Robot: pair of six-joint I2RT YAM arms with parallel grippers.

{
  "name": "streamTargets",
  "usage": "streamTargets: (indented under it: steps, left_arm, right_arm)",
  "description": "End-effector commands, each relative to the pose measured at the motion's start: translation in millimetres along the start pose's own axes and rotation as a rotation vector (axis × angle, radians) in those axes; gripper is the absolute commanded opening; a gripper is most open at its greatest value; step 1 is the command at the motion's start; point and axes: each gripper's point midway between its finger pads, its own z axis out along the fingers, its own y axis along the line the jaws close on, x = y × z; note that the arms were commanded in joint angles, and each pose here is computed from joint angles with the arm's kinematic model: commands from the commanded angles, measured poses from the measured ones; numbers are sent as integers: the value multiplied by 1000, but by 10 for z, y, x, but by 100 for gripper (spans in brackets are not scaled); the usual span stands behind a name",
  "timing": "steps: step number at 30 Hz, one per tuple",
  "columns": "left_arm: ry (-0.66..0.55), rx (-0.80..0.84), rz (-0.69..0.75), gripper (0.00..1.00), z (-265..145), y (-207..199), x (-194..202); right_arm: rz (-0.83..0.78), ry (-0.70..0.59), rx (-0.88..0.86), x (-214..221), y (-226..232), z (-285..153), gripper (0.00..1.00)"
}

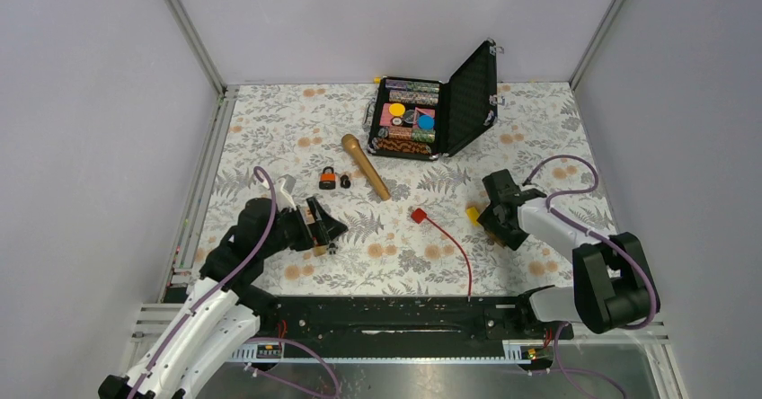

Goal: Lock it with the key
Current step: Pick up the lock from the center of the board.

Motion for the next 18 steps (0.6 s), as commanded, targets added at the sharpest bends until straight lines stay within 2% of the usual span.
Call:
streamTargets:
  steps: [1,7,12,18]
  left_arm:
    - [0,65,23,99,46,-116,-40]
    - [21,80,25,99,60,-141,-13]
    - [24,167,38,99,59,-293,-17]
    - [-17,274,55,99,53,-593,-187]
  right_arm:
    - [90,-53,-147,-157,186,-243,45]
    - [199,-47,-395,-213,397,-728,45]
    - [296,-30,-605,-252,616,-1061,45]
    - [339,106,-876,-135,990,-1471,42]
